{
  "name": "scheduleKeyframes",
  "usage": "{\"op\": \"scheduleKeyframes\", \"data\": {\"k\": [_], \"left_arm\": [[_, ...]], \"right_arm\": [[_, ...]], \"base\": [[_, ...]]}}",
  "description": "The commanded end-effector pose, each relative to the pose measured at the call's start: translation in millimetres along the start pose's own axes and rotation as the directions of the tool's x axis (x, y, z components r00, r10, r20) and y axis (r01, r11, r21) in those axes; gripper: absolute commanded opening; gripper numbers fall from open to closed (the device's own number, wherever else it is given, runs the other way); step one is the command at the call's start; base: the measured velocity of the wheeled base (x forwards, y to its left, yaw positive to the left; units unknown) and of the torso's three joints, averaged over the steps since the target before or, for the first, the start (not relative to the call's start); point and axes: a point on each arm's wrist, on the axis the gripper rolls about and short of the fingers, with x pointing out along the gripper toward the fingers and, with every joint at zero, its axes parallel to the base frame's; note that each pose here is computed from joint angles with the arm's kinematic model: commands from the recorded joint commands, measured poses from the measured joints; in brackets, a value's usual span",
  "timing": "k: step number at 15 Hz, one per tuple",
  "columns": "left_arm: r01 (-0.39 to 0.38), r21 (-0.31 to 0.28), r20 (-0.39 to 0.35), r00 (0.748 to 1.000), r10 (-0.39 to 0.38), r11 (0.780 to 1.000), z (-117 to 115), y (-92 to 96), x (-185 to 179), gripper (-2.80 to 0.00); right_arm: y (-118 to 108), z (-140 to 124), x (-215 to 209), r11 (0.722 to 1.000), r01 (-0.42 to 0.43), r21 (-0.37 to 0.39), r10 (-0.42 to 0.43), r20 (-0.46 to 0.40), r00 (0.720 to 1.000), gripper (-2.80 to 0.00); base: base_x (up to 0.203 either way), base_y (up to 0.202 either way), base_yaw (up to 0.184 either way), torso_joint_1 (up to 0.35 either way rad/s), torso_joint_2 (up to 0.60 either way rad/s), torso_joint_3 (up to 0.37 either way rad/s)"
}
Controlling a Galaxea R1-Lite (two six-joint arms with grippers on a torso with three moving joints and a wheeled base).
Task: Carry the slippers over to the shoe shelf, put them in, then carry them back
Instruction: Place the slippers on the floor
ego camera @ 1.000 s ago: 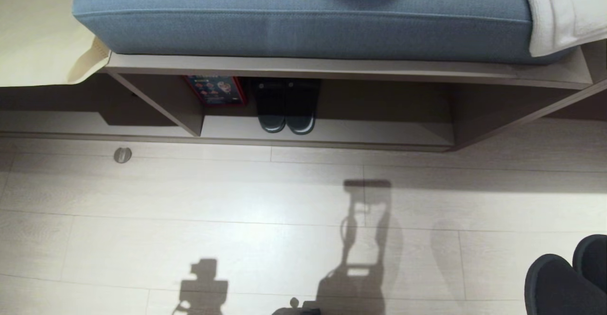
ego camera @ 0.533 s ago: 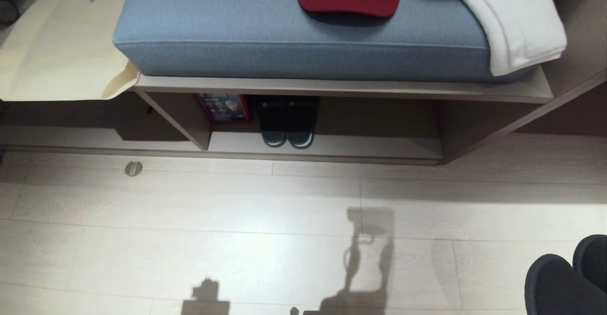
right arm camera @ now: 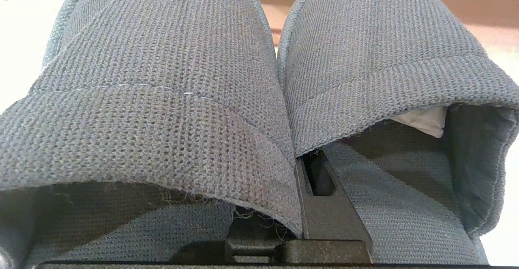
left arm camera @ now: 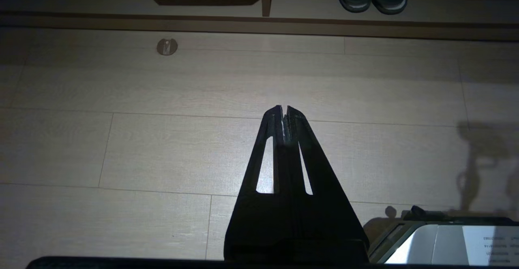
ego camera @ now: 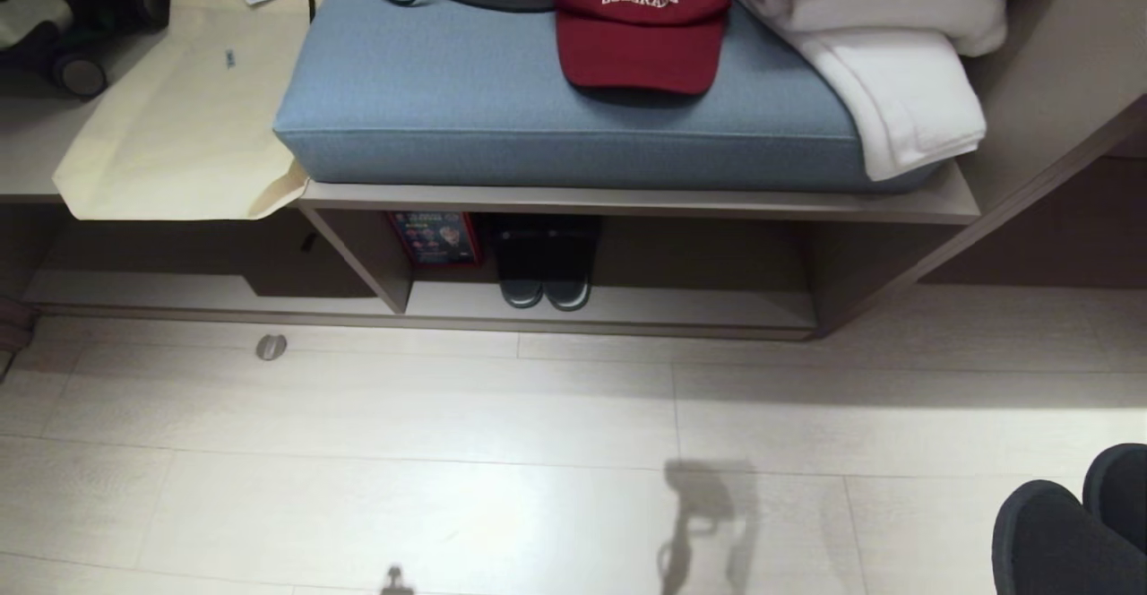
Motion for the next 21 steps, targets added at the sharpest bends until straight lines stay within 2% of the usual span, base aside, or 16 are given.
{"op": "scheduleKeyframes", "data": {"k": [1,21], "left_arm": [[-0.001,-0.002,0.0,1.0,0.001,1.0,0.1,0.0,0.1,-2.8],[-0.001,-0.003,0.0,1.0,0.001,1.0,0.1,0.0,0.1,-2.8]], "right_arm": [[0.0,0.0,0.1,1.0,-0.001,-0.001,0.001,-0.001,1.0,-2.8],[0.0,0.0,0.1,1.0,-0.001,-0.001,0.001,-0.002,1.0,-2.8]], "base": [[0.0,0.0,0.0,0.002,0.0,0.203],[0.0,0.0,0.0,0.003,0.0,0.203]]}}
